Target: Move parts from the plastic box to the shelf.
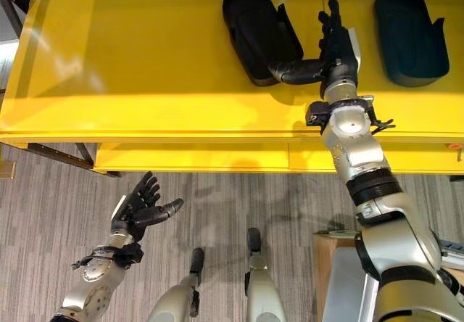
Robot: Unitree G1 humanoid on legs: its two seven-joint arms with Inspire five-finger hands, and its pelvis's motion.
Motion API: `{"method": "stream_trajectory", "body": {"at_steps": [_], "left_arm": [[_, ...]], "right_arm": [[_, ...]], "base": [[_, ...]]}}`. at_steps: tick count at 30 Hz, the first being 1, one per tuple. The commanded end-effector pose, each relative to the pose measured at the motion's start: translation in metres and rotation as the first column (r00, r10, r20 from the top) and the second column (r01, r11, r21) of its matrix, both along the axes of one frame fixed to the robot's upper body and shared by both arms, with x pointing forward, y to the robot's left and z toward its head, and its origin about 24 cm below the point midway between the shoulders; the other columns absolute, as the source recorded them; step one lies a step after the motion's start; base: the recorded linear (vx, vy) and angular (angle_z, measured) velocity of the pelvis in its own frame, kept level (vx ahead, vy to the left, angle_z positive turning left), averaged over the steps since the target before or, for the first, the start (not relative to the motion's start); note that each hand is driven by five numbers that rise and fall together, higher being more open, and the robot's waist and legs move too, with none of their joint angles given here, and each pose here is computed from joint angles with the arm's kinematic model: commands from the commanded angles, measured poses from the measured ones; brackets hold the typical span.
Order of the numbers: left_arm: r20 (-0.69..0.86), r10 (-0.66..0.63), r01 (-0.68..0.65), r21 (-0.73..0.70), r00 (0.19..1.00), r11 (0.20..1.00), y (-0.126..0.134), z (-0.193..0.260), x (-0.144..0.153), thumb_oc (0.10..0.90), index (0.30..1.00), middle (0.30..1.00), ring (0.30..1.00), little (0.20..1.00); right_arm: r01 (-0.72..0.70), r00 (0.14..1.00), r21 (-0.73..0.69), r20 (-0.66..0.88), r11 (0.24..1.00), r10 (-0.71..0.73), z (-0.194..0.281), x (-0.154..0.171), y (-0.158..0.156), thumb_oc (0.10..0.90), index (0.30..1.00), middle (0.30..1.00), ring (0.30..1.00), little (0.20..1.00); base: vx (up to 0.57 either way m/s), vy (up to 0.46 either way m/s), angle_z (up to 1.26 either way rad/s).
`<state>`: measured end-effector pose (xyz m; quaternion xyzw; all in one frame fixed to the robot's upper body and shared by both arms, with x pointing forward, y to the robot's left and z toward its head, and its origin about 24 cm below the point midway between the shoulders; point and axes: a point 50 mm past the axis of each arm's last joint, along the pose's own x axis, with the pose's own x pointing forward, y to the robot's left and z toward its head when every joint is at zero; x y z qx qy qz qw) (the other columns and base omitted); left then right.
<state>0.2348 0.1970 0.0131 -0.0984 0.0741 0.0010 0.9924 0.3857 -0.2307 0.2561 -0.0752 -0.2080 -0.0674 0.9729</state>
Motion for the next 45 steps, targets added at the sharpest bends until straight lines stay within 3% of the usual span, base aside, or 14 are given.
{"method": "stream_trajectory", "body": {"at_steps": [1, 33, 45], "left_arm": [[0.146, -0.066, 0.071, -0.027, 0.987, 0.997, -0.014, 0.024, 0.004, 0.900, 1.000, 1.000, 1.000, 1.000], [0.186, -0.085, 0.093, -0.031, 0.979, 0.995, -0.023, 0.034, 0.017, 0.900, 1.000, 1.000, 1.000, 1.000], [0.204, -0.090, 0.098, -0.027, 0.975, 0.995, -0.028, 0.038, 0.021, 0.900, 1.000, 1.000, 1.000, 1.000]], "right_arm": [[0.043, 0.964, -0.100, 0.267, 0.994, -0.015, 0.088, -0.014, -0.003, 0.900, 1.000, 1.000, 1.000, 1.000], [0.182, 0.937, -0.009, 0.305, 0.983, -0.171, 0.128, -0.013, -0.023, 0.900, 1.000, 1.000, 1.000, 1.000], [0.271, 0.939, 0.061, 0.203, 0.961, -0.278, 0.111, -0.009, -0.052, 0.900, 1.000, 1.000, 1.000, 1.000]], "base": [[-0.01, -0.021, 0.08], [0.00, -0.048, 0.12], [0.00, -0.012, 0.13]]}}
